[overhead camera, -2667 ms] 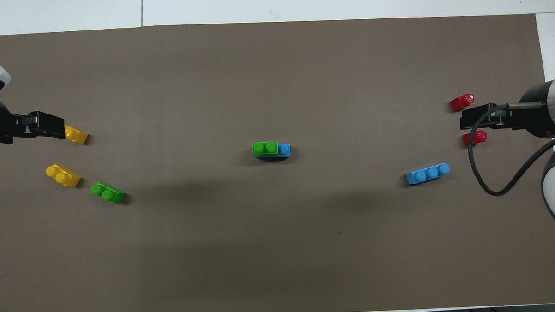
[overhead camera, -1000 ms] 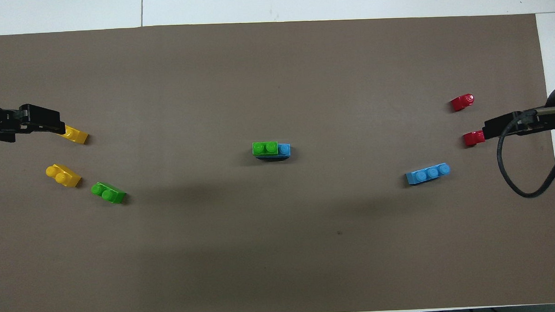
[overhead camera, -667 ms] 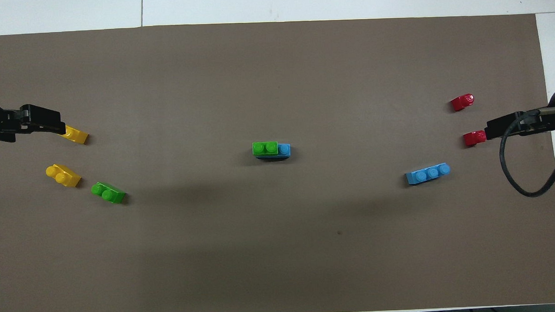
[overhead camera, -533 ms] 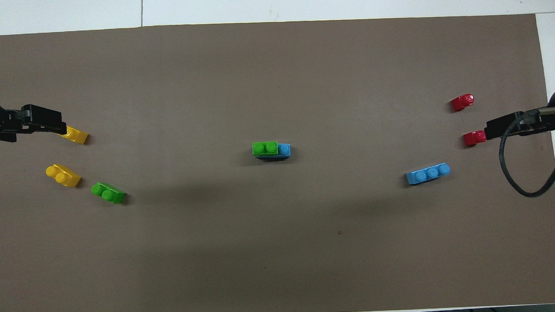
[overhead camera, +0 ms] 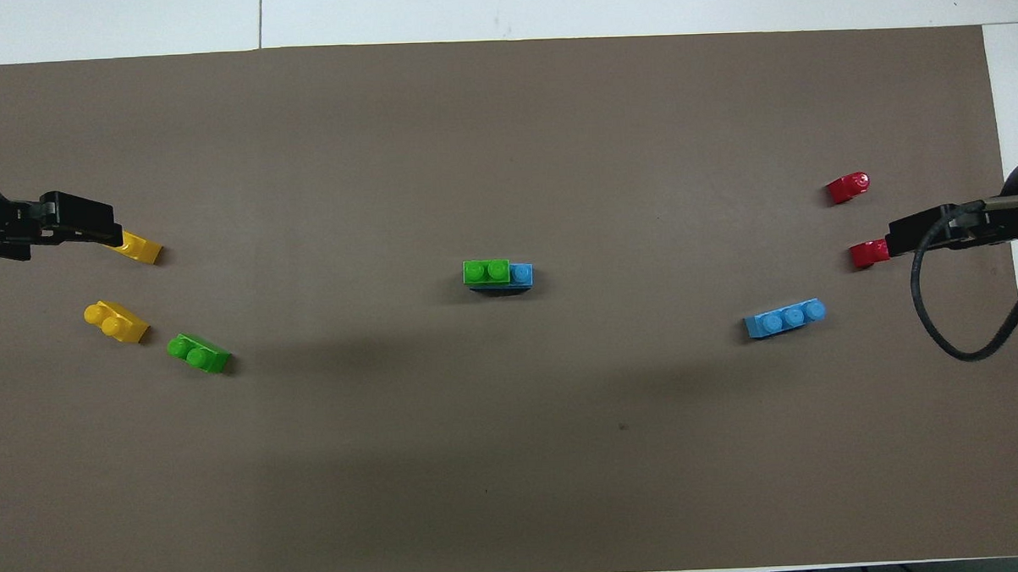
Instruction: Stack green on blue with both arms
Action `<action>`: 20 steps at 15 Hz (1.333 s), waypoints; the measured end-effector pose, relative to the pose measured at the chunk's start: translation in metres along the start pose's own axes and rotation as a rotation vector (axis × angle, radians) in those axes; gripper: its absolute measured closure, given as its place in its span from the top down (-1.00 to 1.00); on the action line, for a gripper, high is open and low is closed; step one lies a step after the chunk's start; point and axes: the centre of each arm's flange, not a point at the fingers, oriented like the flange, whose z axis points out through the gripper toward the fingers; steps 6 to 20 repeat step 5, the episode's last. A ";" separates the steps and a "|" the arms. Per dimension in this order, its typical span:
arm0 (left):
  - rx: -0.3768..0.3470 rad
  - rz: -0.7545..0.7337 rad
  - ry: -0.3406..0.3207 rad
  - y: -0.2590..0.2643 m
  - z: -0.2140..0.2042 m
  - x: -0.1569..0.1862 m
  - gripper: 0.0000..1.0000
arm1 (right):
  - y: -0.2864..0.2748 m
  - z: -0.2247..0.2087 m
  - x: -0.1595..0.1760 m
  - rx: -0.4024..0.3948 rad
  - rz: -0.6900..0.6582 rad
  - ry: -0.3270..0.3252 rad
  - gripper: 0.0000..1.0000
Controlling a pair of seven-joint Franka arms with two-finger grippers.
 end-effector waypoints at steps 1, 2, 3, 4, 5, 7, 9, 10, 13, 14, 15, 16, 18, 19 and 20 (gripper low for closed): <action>0.000 0.000 0.000 0.000 0.000 0.000 1.00 | -0.001 0.000 0.000 0.000 0.000 -0.001 1.00; 0.000 0.000 0.000 0.000 0.000 0.000 1.00 | -0.001 0.000 0.000 0.000 0.000 -0.002 1.00; 0.000 0.000 0.000 0.000 0.000 0.000 1.00 | -0.001 0.000 0.000 0.000 0.000 -0.003 1.00; 0.000 0.000 0.000 0.000 0.000 0.000 1.00 | -0.001 0.000 0.000 0.000 0.000 -0.004 1.00; 0.000 0.000 0.000 0.000 0.000 0.000 1.00 | -0.001 0.000 0.000 0.000 0.000 -0.004 1.00; 0.000 0.000 0.000 0.000 0.000 0.000 1.00 | -0.001 0.000 0.000 0.000 0.000 -0.004 1.00; 0.000 0.000 0.000 0.000 0.000 0.000 1.00 | -0.001 0.000 0.000 0.000 0.000 -0.004 1.00; 0.000 0.000 0.000 0.000 0.000 0.000 1.00 | -0.001 0.000 0.000 0.000 0.000 -0.004 1.00; 0.000 0.000 0.000 0.000 0.000 0.000 1.00 | -0.001 0.000 0.000 0.000 0.000 -0.004 1.00; 0.000 0.000 0.000 0.000 0.000 0.000 1.00 | -0.001 0.000 0.000 0.000 0.000 -0.004 1.00; 0.000 0.000 0.000 0.000 0.000 0.000 1.00 | -0.001 0.000 0.000 0.000 0.000 -0.004 1.00; 0.000 0.000 0.000 0.000 0.000 0.000 1.00 | -0.001 0.000 0.000 0.000 0.000 -0.004 1.00; 0.000 0.000 0.000 0.000 0.000 0.000 1.00 | -0.001 0.000 0.000 0.000 0.000 -0.004 1.00; 0.000 0.000 0.000 0.000 0.000 0.000 1.00 | -0.001 0.000 0.000 0.000 0.000 -0.004 1.00; 0.000 0.000 0.000 0.000 0.000 0.000 1.00 | -0.001 0.000 0.000 0.000 0.000 -0.004 1.00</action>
